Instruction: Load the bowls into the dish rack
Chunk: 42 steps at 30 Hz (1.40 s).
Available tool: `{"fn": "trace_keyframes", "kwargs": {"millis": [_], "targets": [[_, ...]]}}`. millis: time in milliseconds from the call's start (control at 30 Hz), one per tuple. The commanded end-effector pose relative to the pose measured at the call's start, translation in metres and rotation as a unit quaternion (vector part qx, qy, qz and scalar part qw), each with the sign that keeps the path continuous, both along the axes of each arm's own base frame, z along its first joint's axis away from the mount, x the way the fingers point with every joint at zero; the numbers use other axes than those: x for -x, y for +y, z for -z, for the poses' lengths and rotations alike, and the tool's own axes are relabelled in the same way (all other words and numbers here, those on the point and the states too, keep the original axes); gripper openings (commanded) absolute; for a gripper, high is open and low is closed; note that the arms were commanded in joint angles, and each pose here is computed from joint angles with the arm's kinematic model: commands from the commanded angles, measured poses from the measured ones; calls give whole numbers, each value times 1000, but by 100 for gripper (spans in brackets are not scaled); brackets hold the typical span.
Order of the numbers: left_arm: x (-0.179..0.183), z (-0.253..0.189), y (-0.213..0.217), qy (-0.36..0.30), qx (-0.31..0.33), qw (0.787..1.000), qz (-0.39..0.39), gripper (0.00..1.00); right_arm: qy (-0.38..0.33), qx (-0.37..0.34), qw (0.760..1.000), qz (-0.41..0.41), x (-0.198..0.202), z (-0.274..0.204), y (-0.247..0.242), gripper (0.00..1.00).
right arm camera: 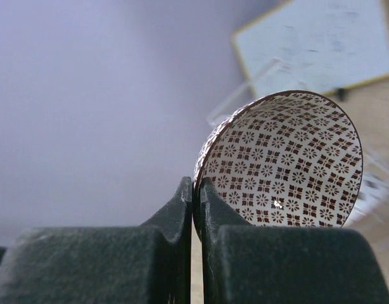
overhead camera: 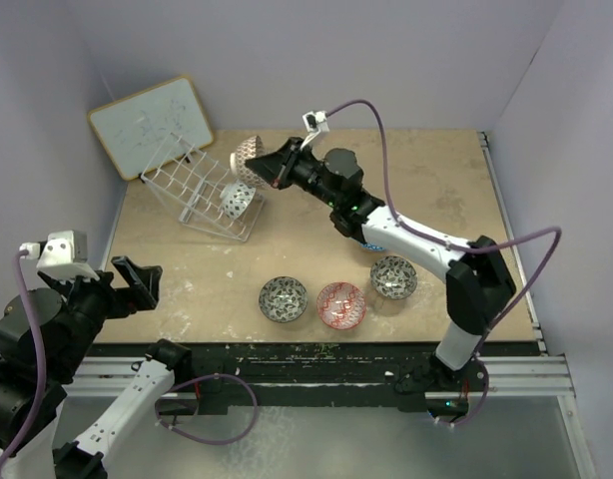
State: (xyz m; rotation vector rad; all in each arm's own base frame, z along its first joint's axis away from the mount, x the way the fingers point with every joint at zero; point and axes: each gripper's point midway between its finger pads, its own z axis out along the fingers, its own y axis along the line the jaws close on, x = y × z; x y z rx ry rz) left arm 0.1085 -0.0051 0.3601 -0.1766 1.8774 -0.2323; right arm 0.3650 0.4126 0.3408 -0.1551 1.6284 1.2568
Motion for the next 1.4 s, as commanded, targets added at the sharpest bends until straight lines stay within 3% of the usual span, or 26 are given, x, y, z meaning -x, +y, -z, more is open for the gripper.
{"fn": "trace_keyframes", "kwargs": {"millis": [0,233,567,900,1367], "targets": [[2,-13,5,-18,-11,1000,-3,99,-81,-200,968,-132,39,-81,16,0],[6,-17,9,-22,-16,1000,-7,99,-59,-327,925,-185,36,-76,23,0],[7,-15,9,-20,-17,1000,-6,99,4,-416,885,-207,10,-55,34,0],[7,-14,8,-18,-15,1000,-5,99,67,-464,865,-179,-13,-25,31,0],[11,-11,9,-19,-13,1000,-3,99,126,-456,870,-141,-22,10,44,0]]}}
